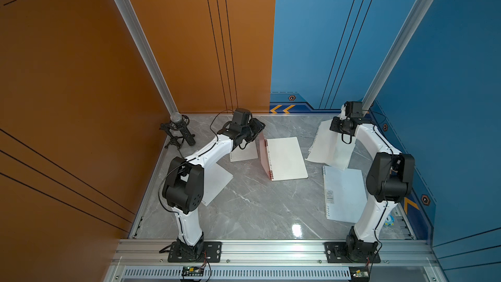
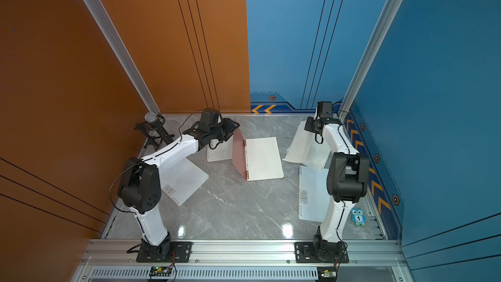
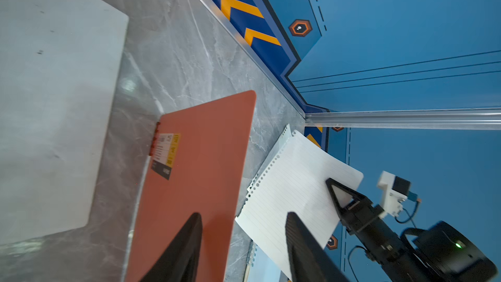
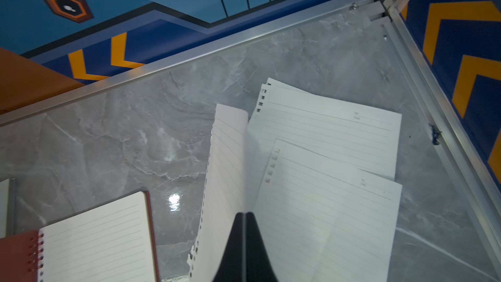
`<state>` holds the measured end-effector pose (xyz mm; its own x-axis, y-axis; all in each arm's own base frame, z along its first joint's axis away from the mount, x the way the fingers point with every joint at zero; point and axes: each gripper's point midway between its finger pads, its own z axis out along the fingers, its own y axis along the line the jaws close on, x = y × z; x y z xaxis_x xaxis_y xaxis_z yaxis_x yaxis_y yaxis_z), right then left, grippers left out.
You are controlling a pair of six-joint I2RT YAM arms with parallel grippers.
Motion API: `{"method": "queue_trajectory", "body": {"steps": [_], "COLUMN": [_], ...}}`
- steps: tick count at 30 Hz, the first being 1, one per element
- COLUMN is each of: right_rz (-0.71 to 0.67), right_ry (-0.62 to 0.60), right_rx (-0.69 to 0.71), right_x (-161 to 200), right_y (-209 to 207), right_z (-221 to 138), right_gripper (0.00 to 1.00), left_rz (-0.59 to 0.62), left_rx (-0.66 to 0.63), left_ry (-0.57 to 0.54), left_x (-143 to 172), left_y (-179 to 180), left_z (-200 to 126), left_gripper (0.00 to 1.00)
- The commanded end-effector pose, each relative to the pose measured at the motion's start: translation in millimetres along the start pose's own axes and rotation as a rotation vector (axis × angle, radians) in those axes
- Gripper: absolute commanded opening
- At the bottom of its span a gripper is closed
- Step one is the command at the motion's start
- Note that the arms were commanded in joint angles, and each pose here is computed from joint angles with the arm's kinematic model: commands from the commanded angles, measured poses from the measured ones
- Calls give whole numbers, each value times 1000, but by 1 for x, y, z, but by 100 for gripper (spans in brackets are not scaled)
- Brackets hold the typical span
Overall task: Tear off pages from different notebooks
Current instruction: Close the notebook at the center of the board, then reset both arms
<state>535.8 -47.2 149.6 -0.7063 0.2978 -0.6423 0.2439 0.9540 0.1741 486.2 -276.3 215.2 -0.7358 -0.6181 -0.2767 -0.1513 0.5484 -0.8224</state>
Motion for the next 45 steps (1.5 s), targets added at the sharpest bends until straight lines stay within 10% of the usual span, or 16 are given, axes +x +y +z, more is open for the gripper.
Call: {"method": "queue_trajectory", "body": {"steps": [1, 4, 7, 12, 14, 30, 39, 45], "right_rz": [31, 45, 56, 81, 91, -87, -239, -272], "right_ry": [36, 96, 120, 90, 72, -246, -310, -392], "right_rx": [104, 153, 208, 290, 293, 167, 107, 48], "right_x": [-2, 7, 12, 0, -3, 103, 125, 131], "right_y": [-37, -61, -75, -87, -83, -11, -7, -3], "right_z": [9, 26, 25, -3, -20, -100, -79, -62], "right_gripper": [10, 34, 43, 72, 99, 100, 100, 100], "left_rz": [60, 84, 68, 73, 90, 443, 530, 621], "left_rx": [48, 73, 46, -9, -27, -784, -1032, -871], "left_ry": [103, 174, 195, 151, 108, -528, -498, -486], "left_x": [36, 61, 67, 46, 29, -53, -66, -71], "left_y": [-27, -38, -24, 3, 11, 206, 262, 284], "left_z": [26, 50, 64, 51, 31, -249, -281, -239], "left_gripper": [56, 59, 98, 98, 98, 98, 98, 98]}}
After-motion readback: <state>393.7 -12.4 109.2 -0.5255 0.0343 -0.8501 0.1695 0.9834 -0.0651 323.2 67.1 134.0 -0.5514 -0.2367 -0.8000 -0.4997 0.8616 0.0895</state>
